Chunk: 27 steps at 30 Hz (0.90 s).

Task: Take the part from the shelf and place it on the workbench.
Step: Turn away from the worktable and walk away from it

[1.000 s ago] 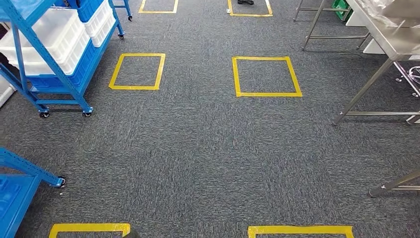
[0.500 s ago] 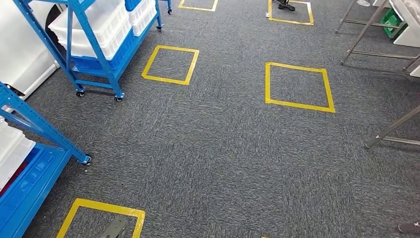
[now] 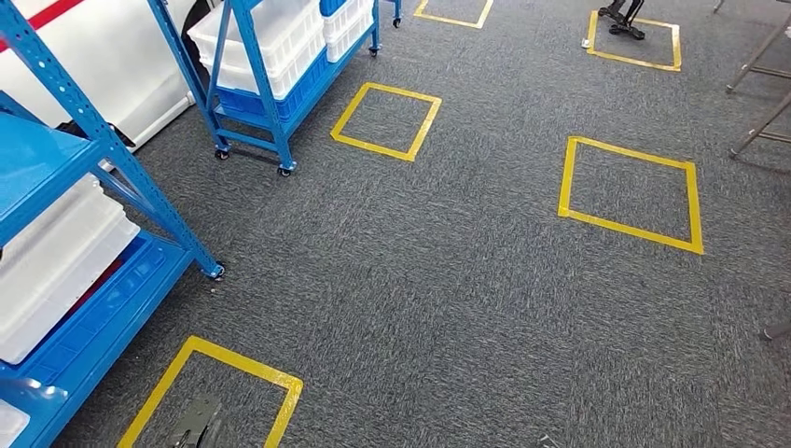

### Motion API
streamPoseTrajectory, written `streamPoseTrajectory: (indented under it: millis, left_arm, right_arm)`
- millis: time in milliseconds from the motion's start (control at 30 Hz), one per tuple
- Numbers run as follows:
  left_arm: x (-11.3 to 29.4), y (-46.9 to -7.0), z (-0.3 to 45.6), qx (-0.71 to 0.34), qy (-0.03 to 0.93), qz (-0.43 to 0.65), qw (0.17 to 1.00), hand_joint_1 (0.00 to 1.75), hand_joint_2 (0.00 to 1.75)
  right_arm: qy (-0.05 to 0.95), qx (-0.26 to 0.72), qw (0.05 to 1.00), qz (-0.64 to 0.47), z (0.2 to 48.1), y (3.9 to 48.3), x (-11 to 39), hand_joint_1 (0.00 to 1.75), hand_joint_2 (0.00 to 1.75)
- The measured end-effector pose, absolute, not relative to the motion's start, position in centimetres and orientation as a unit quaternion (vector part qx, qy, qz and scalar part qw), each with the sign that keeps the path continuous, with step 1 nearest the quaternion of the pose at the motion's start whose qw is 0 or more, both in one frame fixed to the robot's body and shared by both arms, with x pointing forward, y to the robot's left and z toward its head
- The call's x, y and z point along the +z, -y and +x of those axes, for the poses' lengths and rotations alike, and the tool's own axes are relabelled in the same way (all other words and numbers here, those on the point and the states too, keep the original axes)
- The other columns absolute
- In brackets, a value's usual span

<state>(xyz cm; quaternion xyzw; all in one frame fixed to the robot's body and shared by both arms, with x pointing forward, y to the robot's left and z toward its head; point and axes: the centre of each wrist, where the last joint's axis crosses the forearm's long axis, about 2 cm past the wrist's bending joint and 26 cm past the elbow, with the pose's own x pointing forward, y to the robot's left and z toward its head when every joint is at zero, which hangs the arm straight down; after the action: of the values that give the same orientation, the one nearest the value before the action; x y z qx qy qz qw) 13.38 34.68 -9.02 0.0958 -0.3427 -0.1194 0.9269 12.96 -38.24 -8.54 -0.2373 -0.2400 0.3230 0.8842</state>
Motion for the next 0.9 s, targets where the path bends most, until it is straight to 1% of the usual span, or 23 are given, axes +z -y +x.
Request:
streamPoseTrajectory:
  millis: [167, 433, 600, 900]
  left_arm:
    - [-8.4, -34.6, 15.4, -0.128, 0.365, 0.096, 0.917, 0.00, 0.00]
    - [-7.8, -34.3, 17.1, -0.121, 0.424, 0.083, 0.894, 0.00, 0.00]
    - [-8.0, -33.7, 16.8, -0.107, 0.436, 0.068, 0.891, 0.00, 0.00]
    - [-9.0, -32.4, 14.2, -0.078, 0.418, 0.055, 0.903, 0.00, 0.00]
  right_arm:
    - [0.251, 0.322, 0.883, -0.233, 13.7, 38.1, -8.3, 0.00, 0.00]
    - [0.327, 0.243, 0.883, -0.232, 16.1, 38.8, -7.4, 0.00, 0.00]
    - [0.335, 0.221, 0.886, -0.235, 16.2, 39.1, -7.3, 0.00, 0.00]
    - [0.324, 0.187, 0.899, -0.228, 13.5, 39.0, -8.2, 0.00, 0.00]
